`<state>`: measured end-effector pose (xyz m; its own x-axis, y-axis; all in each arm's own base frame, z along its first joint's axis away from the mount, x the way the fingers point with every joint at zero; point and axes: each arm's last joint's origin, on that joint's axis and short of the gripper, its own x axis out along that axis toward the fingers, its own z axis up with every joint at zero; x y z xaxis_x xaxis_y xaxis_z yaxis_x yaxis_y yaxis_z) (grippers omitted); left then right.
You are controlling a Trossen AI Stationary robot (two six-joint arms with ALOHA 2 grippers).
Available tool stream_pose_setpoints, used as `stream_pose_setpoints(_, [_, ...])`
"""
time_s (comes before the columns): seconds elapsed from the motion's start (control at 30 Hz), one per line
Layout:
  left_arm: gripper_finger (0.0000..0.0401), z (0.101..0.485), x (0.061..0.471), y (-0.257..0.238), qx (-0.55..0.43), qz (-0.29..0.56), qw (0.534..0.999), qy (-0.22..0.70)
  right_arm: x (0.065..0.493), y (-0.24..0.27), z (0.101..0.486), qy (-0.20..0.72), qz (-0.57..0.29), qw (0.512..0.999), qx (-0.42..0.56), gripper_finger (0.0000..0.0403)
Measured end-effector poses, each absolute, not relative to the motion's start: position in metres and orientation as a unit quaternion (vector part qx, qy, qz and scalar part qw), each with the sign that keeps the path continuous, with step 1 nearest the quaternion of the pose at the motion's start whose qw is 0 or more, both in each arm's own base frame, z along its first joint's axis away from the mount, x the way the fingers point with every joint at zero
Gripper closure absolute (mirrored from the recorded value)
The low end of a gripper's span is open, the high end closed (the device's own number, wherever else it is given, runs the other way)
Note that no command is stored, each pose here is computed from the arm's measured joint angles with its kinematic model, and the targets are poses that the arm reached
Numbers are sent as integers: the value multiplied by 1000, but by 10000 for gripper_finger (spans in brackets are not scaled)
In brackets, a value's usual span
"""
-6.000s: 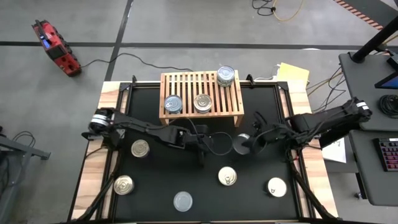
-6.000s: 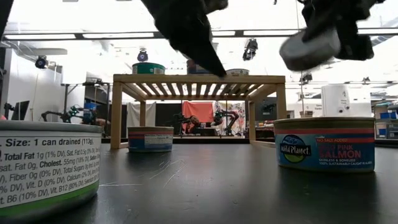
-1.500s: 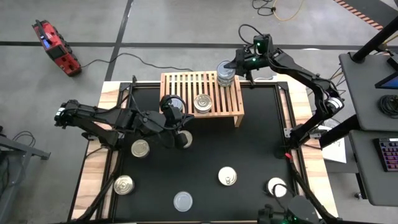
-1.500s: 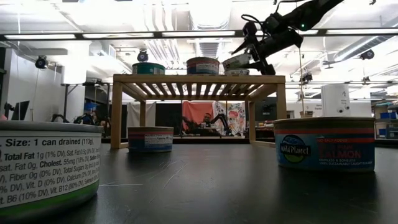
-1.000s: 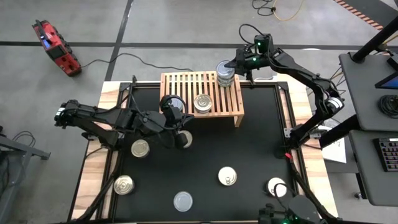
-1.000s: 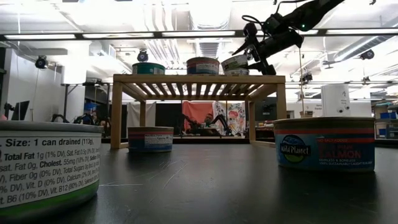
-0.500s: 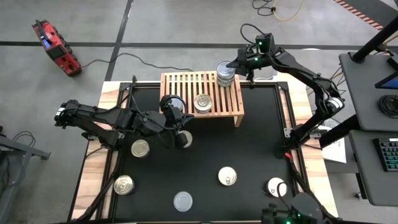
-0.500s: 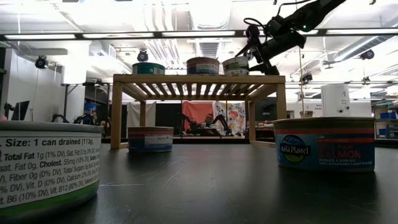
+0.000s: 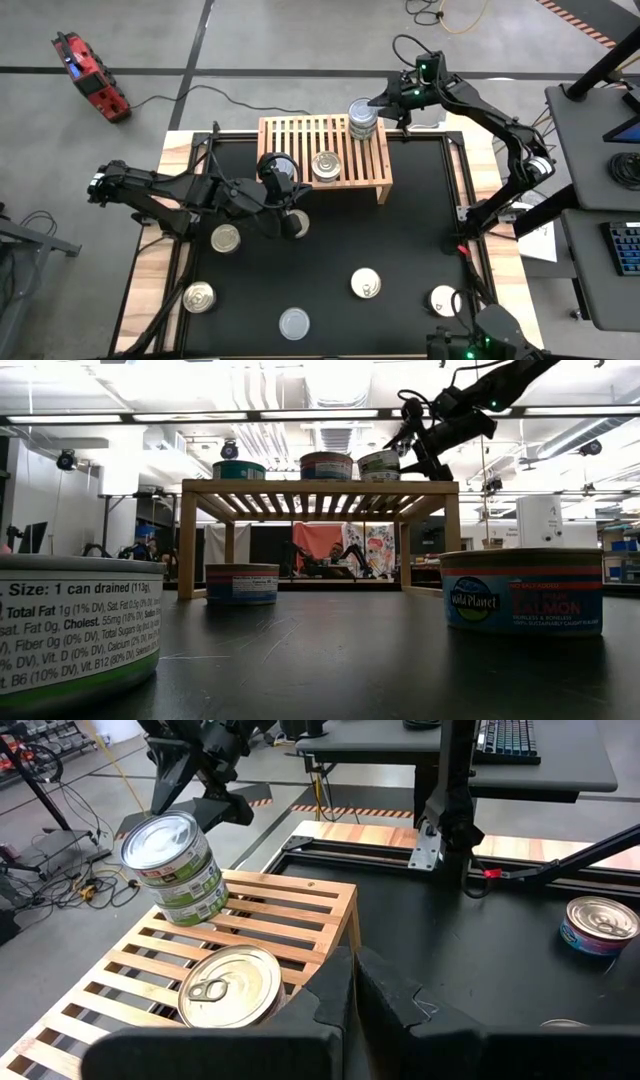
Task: Stack canned seafood by type on shelf
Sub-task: Stack the green white tuna can on top of the green white tuna can on the shelf, then stack the blue pink tuna can on top of the blue pink tuna can on the shelf
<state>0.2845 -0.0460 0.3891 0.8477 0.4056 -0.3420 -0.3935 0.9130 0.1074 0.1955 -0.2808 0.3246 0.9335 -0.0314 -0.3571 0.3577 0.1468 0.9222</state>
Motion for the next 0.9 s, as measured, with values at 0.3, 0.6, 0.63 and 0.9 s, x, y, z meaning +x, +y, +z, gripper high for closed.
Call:
stream_pose_setpoints(0.3, [401, 389, 284, -46, 20, 207, 961, 182, 183, -287, 324, 121, -131, 741, 647, 145])
stream_pose_setpoints(0.6, [401, 388, 284, -46, 22, 207, 960, 188, 178, -288, 328, 116, -128, 744, 646, 145])
stream_pose_setpoints(0.63, [401, 388, 284, -46, 21, 208, 960, 189, 177, -286, 330, 115, -127, 747, 642, 145])
stream_pose_setpoints(0.9, [401, 389, 282, -47, 1, 176, 966, 191, 168, -253, 369, 96, -105, 800, 583, 151])
